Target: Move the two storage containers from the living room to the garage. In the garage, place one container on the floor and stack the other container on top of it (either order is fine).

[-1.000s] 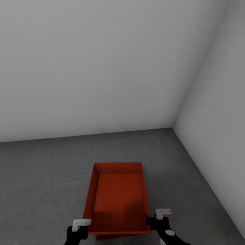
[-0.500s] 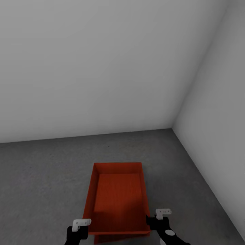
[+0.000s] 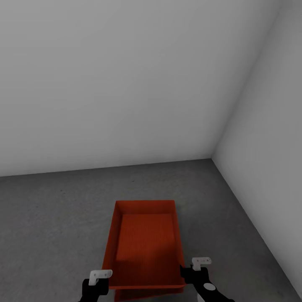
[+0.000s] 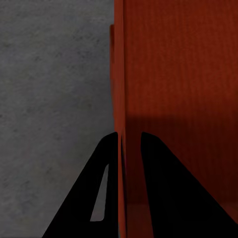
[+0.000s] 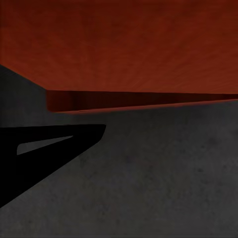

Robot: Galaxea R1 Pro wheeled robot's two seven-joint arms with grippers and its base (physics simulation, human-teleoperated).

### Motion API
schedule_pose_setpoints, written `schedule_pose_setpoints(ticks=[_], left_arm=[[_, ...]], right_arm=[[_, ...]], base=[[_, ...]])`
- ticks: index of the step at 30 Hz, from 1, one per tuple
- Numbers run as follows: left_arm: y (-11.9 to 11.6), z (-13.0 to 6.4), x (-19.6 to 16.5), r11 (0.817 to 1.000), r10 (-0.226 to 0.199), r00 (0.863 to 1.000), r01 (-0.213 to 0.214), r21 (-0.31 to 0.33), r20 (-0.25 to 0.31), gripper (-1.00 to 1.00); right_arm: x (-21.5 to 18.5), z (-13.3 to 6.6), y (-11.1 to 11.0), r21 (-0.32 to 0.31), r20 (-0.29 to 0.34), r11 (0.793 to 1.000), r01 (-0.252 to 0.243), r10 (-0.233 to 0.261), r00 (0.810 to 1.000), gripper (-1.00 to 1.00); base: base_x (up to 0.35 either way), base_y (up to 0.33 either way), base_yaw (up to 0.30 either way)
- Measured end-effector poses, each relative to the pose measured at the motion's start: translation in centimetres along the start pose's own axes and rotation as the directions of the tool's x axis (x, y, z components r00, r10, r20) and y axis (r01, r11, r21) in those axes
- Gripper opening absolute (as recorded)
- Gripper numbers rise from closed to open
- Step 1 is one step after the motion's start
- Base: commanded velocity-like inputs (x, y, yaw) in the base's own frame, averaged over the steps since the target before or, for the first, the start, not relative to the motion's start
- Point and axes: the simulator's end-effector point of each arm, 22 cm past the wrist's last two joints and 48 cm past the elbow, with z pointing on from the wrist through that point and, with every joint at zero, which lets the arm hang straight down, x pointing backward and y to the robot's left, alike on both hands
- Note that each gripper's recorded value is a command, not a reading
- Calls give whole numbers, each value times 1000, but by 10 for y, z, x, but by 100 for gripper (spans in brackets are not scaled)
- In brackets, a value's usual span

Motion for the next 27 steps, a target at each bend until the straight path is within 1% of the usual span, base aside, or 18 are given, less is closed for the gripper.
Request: schedule_pose_setpoints(ticks=[19,27], left_arm=[[0,0,0,1000,1,1000,-1,0,0,-100],[0,0,0,1000,-1,1000,1,0,0,-100]], right_arm=[[0,0,0,0,0,1000,0,0,1000,-100],[0,0,0,0,0,1000,0,0,1000,-100]], base=[[0,-18,0],[20,-57,0]])
